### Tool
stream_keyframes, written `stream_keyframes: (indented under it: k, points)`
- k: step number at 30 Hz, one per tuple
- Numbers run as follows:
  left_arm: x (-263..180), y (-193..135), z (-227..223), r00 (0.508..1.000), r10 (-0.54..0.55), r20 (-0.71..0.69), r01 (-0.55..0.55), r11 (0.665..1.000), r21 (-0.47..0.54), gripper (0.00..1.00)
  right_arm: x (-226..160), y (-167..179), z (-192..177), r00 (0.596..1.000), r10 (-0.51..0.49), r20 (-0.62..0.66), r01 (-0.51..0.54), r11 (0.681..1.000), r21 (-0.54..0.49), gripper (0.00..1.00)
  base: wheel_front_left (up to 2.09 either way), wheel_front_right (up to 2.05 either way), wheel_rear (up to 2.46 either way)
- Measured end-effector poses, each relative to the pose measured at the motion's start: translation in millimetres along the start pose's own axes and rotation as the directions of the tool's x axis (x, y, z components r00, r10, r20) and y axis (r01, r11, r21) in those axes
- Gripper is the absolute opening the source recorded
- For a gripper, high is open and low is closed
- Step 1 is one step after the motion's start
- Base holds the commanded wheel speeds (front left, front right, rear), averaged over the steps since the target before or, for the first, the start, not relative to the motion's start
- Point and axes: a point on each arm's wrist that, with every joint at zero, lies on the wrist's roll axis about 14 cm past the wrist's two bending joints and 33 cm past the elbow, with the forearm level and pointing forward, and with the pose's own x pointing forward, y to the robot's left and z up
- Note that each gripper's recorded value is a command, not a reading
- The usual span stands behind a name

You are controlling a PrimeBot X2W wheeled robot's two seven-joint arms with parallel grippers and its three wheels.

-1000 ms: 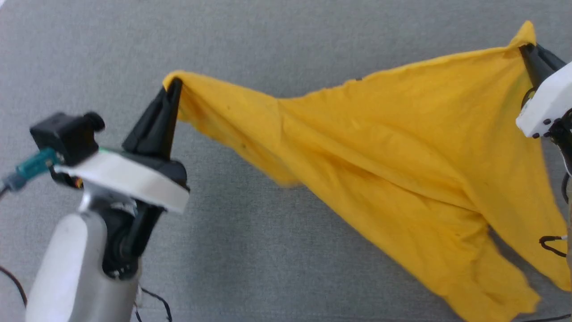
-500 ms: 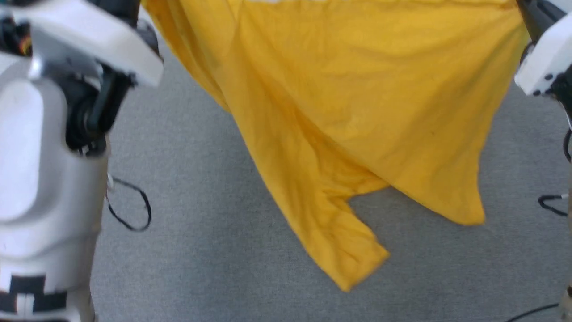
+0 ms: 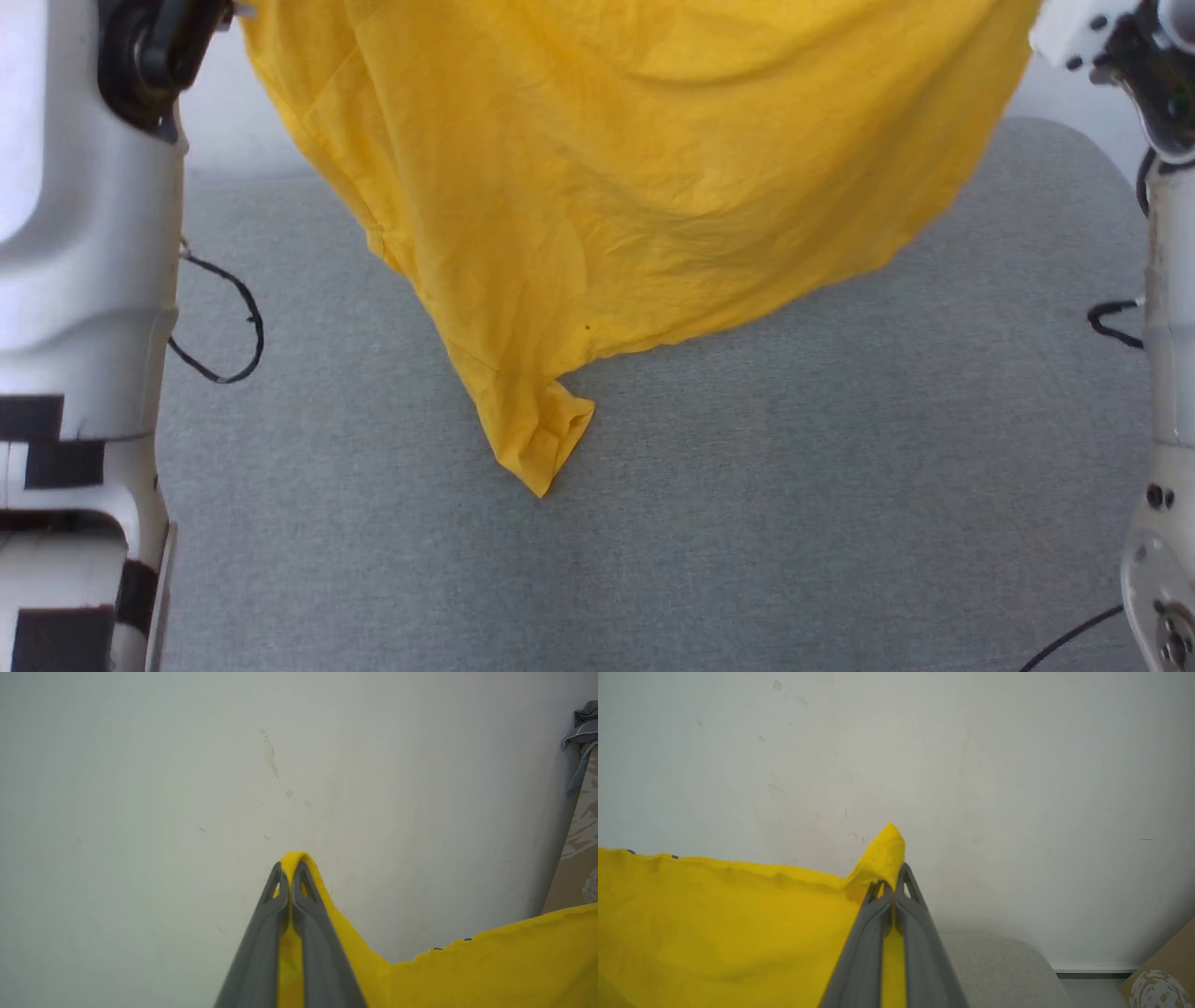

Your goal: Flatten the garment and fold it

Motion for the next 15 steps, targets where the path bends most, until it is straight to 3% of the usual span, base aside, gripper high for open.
stream_keyframes:
  k: [9,15]
  points:
    - [29.0,-12.3,1.6,1.0,-0.014,-0.024,0.013,0.999,-0.042,0.0,19.4,-2.0,14.1,0.999,-0.041,-0.014,0.041,0.999,0.012,0.0,0.0,0.0,0.0]
    - [55.7,-8.8,13.2,0.997,0.0,0.076,0.004,0.999,-0.051,0.0,45.8,-9.6,15.4,0.997,-0.072,0.024,0.072,0.997,0.019,0.0,0.0,0.0,0.0]
